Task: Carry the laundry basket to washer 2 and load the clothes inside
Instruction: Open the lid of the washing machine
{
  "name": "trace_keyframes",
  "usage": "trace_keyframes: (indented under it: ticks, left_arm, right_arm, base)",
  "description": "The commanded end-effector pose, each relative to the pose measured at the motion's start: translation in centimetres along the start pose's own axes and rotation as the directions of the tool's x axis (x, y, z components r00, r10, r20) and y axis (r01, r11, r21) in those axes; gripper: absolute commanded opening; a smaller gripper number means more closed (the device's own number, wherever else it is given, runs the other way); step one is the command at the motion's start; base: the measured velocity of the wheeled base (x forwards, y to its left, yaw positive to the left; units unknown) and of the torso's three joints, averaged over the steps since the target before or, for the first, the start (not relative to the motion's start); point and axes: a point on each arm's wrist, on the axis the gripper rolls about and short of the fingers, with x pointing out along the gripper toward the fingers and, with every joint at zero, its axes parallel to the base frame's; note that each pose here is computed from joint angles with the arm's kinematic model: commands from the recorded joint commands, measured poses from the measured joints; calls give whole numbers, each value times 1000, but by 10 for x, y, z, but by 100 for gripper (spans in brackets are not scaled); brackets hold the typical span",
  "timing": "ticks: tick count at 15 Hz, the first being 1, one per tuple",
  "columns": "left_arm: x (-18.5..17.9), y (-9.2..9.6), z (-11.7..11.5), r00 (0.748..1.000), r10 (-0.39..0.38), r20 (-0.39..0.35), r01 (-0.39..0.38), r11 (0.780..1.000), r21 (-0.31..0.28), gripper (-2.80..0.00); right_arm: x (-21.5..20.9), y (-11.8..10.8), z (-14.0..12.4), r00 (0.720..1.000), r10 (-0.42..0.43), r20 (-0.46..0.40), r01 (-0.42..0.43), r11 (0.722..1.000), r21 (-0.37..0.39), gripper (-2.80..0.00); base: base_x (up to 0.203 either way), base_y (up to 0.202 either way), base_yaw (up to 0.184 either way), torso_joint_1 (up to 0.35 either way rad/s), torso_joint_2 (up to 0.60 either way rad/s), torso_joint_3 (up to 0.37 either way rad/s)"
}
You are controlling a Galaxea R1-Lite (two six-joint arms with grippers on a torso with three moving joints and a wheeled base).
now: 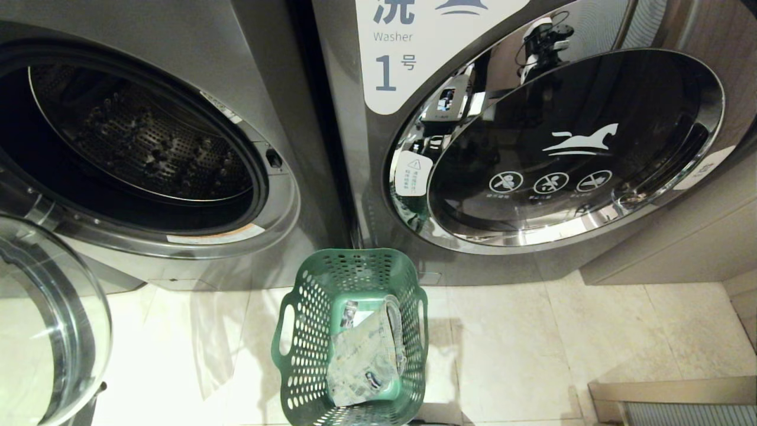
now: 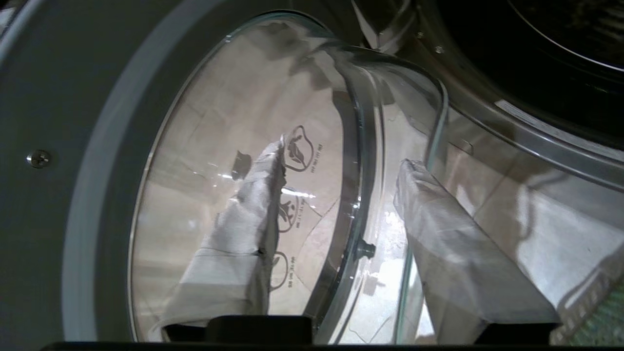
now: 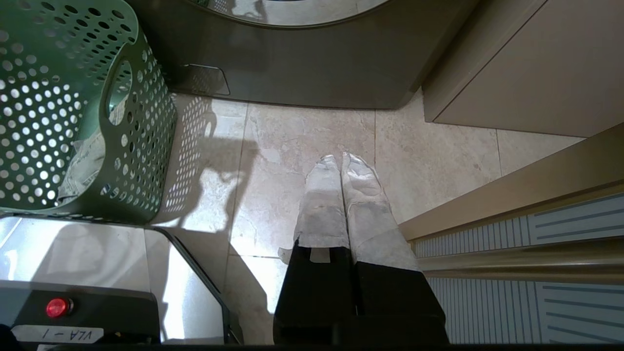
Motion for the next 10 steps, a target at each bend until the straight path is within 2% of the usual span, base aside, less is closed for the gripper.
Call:
trace_keyframes:
  ticks: [1, 3, 5, 7, 10]
  left_arm:
    - [16, -4, 3, 999, 31, -28, -31, 1000, -5, -280]
    - [19, -4, 4, 997, 65, -34, -65, 998, -17, -280]
    - [22, -3, 2, 988, 145, -49, -146, 989, -17, -280]
    - [27, -1, 2, 966, 253, -62, -256, 966, -46, -280]
    - [40, 6, 0, 917, 388, -97, -395, 916, -69, -280]
  right_arm:
    - [0, 0, 0, 1000, 1, 0, -1, 1000, -1, -280]
    - [0, 0, 0, 1000, 1, 0, -1, 1000, -1, -280]
    - [0, 0, 0, 1000, 1, 0, -1, 1000, -1, -280]
    - [0, 0, 0, 1000, 1, 1, -1, 1000, -1, -280]
    - [0, 0, 0, 1000, 1, 0, -1, 1000, -1, -280]
  base:
    - [0, 0, 0, 0, 0, 0]
    - [0, 0, 0, 0, 0, 0]
    - [0, 0, 0, 0, 0, 0]
    - [0, 0, 0, 0, 0, 0]
    - [0, 0, 0, 0, 0, 0]
